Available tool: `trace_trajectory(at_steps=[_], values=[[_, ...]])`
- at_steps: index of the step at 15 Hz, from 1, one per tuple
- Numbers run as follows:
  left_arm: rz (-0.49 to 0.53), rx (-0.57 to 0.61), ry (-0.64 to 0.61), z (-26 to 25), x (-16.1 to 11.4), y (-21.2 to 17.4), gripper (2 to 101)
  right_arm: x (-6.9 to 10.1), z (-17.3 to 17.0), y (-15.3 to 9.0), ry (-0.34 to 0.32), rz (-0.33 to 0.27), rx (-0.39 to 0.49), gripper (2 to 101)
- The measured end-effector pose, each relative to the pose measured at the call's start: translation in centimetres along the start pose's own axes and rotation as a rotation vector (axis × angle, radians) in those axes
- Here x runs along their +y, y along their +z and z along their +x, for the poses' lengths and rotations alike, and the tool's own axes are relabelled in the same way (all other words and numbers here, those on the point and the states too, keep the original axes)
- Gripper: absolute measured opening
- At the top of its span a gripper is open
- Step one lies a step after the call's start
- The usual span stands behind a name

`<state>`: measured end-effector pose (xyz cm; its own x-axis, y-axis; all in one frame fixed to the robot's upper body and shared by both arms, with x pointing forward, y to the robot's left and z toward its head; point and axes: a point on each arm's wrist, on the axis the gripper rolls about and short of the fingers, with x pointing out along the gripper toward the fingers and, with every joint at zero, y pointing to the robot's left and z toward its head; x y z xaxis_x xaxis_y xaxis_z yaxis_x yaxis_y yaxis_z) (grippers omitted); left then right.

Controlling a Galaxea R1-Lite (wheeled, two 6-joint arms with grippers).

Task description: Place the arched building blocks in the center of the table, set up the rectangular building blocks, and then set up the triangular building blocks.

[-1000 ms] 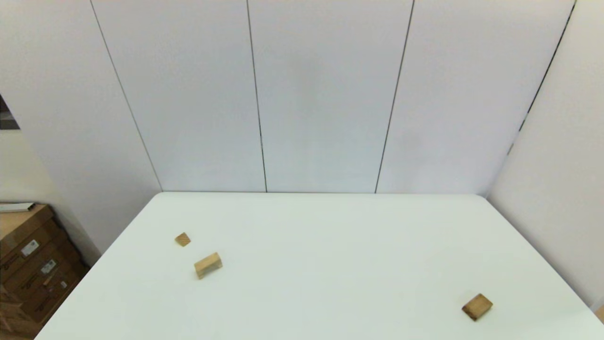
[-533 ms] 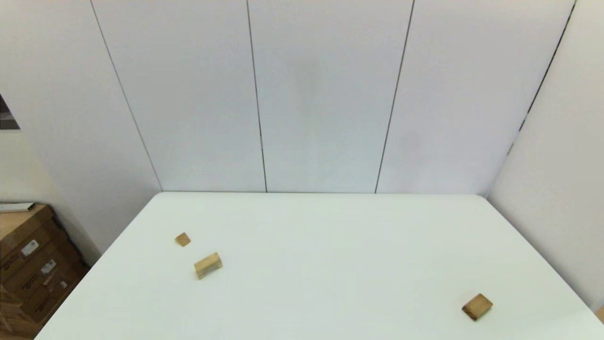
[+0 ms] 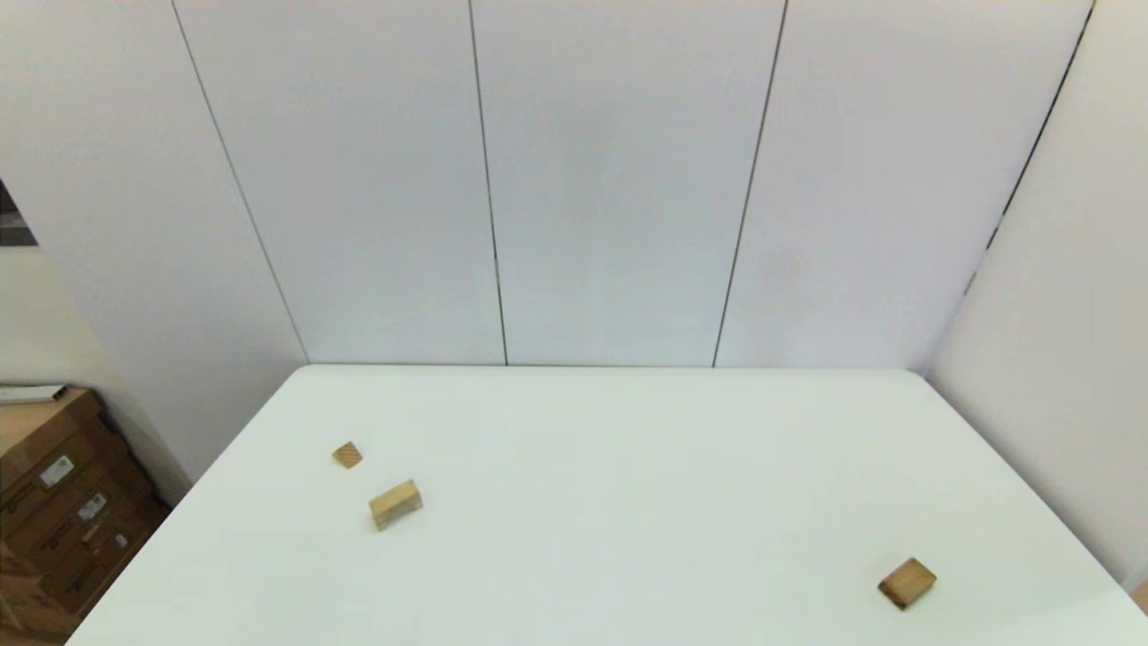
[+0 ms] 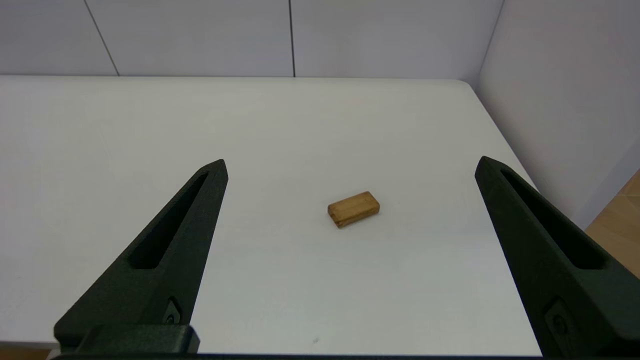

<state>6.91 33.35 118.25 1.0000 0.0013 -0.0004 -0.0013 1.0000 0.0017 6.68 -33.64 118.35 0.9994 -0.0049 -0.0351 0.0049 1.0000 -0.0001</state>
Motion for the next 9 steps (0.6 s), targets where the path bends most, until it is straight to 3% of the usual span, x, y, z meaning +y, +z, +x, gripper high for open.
trace_trajectory(at_steps=[9], values=[[-0.002, 0.0, 0.0, 0.0, 0.0, 0.0, 97.8, 0.0, 0.0, 0.0, 0.0, 0.0, 0.0, 98.0]])
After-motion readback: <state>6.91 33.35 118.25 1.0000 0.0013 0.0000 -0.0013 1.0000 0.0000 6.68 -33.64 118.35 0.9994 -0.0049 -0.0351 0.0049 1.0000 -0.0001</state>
